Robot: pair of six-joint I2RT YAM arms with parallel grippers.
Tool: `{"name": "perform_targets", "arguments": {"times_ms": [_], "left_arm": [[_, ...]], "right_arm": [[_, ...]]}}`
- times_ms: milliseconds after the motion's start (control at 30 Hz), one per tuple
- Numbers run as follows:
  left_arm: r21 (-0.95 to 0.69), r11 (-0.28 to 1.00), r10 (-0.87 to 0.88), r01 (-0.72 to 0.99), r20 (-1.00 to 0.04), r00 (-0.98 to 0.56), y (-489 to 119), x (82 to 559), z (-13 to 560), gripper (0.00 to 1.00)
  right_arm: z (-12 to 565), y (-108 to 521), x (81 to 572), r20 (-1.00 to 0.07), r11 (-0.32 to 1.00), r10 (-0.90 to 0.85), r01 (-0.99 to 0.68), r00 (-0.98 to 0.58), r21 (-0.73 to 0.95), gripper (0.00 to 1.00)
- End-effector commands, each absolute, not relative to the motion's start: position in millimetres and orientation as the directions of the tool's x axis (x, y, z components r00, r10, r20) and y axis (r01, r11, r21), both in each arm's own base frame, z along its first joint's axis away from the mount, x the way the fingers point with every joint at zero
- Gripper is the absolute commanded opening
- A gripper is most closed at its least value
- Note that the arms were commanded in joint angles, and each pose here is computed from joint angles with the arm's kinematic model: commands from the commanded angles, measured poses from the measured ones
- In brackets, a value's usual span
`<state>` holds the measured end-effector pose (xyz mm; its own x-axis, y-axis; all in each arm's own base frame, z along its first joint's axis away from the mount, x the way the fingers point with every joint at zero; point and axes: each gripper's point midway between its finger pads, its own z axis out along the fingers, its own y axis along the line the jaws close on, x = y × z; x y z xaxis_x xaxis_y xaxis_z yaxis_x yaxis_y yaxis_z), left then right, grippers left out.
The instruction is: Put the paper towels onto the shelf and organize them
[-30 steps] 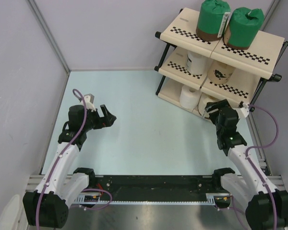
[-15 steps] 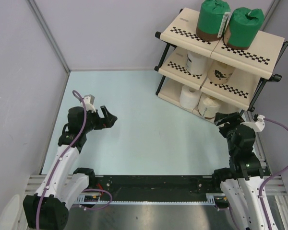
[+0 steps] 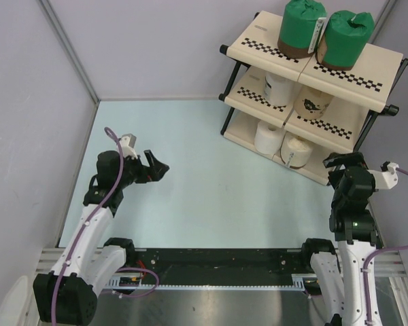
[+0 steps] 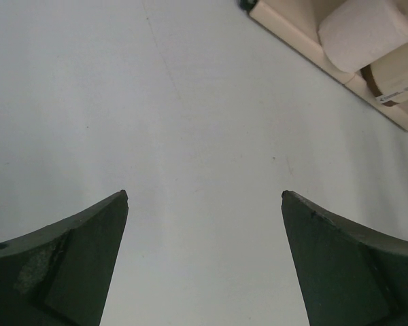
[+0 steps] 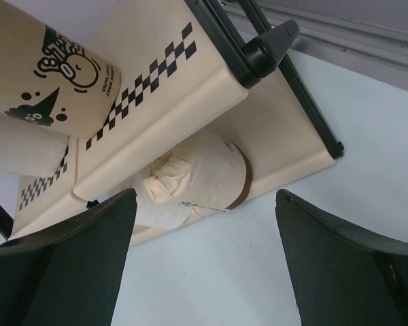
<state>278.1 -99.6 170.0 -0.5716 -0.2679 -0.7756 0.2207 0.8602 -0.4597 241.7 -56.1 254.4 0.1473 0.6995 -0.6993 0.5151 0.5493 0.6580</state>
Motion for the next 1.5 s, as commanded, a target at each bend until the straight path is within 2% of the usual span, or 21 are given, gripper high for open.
{"name": "perform_targets", "arguments": {"times_ms": [0, 33, 67, 133, 167, 267, 300, 400, 600, 667, 700, 867, 1067, 1267, 1467], "left_arm": [[-0.556, 0.768, -0.324, 0.318, -0.766, -0.555, -122, 279, 189, 1.00], [-0.572, 0.744, -0.354, 0.344, -0.775, -0.524, -126, 284, 201, 1.00], [-0.642, 0.698, -0.415, 0.316, -0.723, -0.552, -131, 284, 203, 1.00], [-0.668, 0.640, -0.466, 0.380, -0.730, -0.500, -144, 292, 227, 1.00], [-0.699, 0.620, -0.491, 0.356, -0.700, -0.518, -149, 298, 226, 1.00], [-0.638, 0.654, -0.468, 0.408, -0.764, -0.444, -173, 322, 269, 1.00], [-0.634, 0.668, -0.438, 0.389, -0.758, -0.484, -191, 330, 256, 1.00], [-0.612, 0.678, -0.402, 0.408, -0.773, -0.491, -220, 359, 267, 1.00], [-0.597, 0.688, -0.399, 0.413, -0.786, -0.472, -246, 419, 289, 1.00], [-0.564, 0.721, -0.364, 0.404, -0.803, -0.471, -254, 440, 279, 1.00], [-0.545, 0.723, -0.361, 0.424, -0.822, -0.440, -260, 450, 297, 1.00], [-0.333, 0.803, -0.216, 0.495, -0.935, -0.280, -284, 497, 310, 1.00], [-0.238, 0.789, -0.177, 0.566, -0.971, -0.160, -314, 522, 336, 1.00], [-0.137, 0.813, -0.108, 0.566, -0.991, -0.085, -337, 555, 322, 1.00], [-0.127, 0.814, -0.094, 0.567, -0.992, -0.087, -356, 578, 303, 0.98]], "right_arm": [[279, -46, 248, -0.668, 0.566, 0.729, 0.419, 0.149, 0.710, 0.88], [278, -44, 247, -0.668, 0.572, 0.732, 0.412, 0.133, 0.709, 0.88], [279, -43, 246, -0.668, 0.574, 0.732, 0.405, 0.133, 0.711, 0.88], [279, -39, 245, -0.657, 0.573, 0.744, 0.393, 0.119, 0.719, 0.88], [280, -37, 244, -0.653, 0.573, 0.748, 0.384, 0.117, 0.724, 0.88], [278, -28, 245, -0.632, 0.567, 0.770, 0.363, 0.085, 0.740, 0.88], [276, -26, 245, -0.628, 0.566, 0.775, 0.363, 0.074, 0.741, 0.88], [273, -22, 244, -0.620, 0.566, 0.783, 0.358, 0.049, 0.743, 0.88], [272, -15, 237, -0.619, 0.578, 0.785, 0.334, 0.021, 0.744, 0.88], [271, -13, 236, -0.618, 0.580, 0.786, 0.330, 0.015, 0.745, 0.88], [269, -12, 236, -0.617, 0.580, 0.787, 0.331, 0.009, 0.744, 0.88], [265, -6, 237, -0.613, 0.589, 0.790, 0.314, -0.026, 0.745, 0.88], [265, -8, 238, -0.645, 0.622, 0.763, 0.312, -0.035, 0.718, 0.88], [262, -5, 240, -0.646, 0.629, 0.761, 0.309, -0.059, 0.713, 0.88], [259, -5, 240, -0.654, 0.638, 0.754, 0.312, -0.065, 0.704, 0.88]]}}
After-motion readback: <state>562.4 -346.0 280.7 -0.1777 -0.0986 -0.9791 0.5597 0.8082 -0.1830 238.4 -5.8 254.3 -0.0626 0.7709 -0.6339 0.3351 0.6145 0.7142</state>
